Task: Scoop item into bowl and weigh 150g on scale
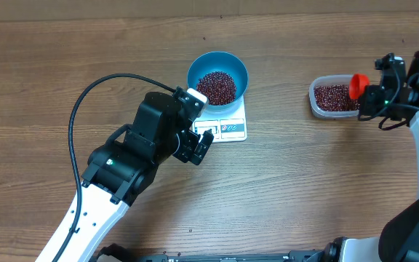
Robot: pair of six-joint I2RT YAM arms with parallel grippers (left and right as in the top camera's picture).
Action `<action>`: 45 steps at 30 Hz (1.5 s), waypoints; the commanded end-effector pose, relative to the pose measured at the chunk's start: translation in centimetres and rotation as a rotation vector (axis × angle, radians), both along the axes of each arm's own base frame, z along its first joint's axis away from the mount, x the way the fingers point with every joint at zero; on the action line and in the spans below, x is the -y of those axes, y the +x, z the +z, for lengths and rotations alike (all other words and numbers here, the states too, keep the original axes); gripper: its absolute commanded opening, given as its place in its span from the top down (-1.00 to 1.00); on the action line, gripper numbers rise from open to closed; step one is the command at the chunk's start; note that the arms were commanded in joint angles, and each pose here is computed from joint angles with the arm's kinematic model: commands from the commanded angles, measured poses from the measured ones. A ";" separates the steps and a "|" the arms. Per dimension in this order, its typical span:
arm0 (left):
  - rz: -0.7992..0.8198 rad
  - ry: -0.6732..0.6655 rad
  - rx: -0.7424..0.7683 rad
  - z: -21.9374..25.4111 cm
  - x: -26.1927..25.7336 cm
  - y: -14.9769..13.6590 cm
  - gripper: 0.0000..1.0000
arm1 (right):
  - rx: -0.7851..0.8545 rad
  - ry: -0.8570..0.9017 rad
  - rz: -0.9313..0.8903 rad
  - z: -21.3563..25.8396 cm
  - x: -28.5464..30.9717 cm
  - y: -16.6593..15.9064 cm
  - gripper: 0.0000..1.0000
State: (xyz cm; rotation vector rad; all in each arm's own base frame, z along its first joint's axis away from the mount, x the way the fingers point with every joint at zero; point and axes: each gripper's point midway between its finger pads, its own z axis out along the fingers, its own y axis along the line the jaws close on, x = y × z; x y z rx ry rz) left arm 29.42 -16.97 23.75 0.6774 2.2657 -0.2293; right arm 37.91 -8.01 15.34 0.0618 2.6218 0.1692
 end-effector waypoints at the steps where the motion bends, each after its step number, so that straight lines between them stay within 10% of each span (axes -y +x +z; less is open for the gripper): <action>1: 0.021 -0.014 0.020 1.0 -0.2 0.3 -0.99 | 0.006 -0.086 0.005 0.6 -0.1 0.0 0.93; 45: 0.021 -0.014 0.020 1.0 -0.2 0.3 -0.99 | -0.174 -0.199 0.027 -7.0 2.0 1.2 0.93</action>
